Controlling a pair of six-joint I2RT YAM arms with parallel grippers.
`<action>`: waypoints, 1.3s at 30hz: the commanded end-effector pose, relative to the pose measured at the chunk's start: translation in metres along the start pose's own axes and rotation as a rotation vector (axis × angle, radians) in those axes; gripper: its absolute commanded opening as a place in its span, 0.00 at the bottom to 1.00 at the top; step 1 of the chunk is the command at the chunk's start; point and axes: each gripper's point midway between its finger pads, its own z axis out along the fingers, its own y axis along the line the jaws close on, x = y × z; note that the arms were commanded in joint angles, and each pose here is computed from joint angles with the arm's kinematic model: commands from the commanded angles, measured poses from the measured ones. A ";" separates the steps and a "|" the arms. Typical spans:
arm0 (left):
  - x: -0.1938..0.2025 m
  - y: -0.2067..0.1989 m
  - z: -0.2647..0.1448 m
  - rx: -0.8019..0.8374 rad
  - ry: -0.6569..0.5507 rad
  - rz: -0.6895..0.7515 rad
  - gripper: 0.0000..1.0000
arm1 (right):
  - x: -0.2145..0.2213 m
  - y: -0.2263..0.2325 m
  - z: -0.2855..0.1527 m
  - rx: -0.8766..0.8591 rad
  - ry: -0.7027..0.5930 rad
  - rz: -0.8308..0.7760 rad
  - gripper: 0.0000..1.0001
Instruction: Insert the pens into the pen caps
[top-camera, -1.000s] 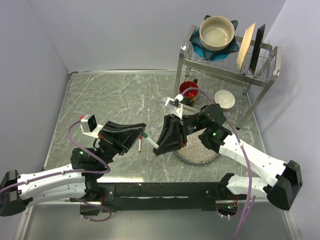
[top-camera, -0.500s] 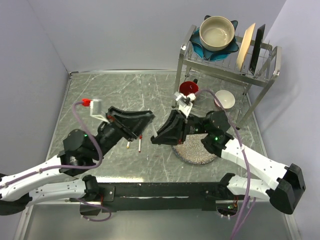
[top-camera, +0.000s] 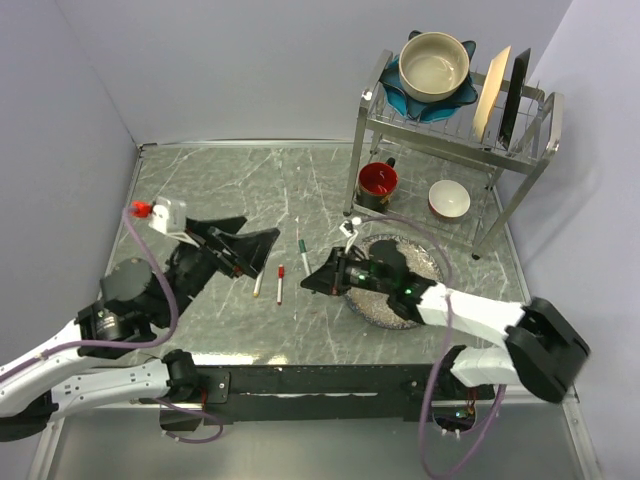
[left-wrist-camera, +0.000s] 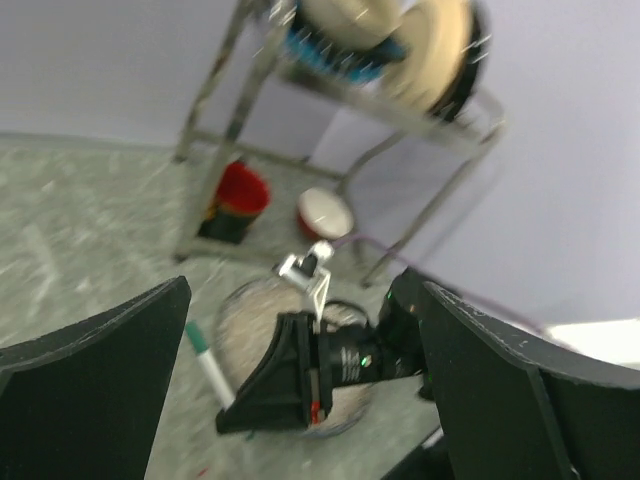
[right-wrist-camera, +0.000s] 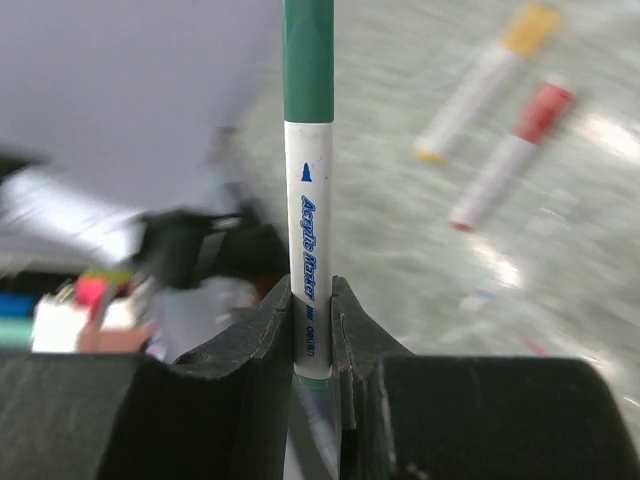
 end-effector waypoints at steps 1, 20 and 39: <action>0.054 0.055 -0.007 -0.187 0.094 0.103 0.99 | -0.012 -0.053 0.028 0.322 -0.033 0.065 0.00; 0.064 0.078 -0.036 -0.289 0.170 0.007 0.99 | 0.030 -0.148 0.057 0.845 0.094 0.079 0.16; 0.038 0.080 -0.067 -0.189 0.088 -0.070 0.99 | 0.032 -0.118 0.048 0.829 0.096 0.057 0.37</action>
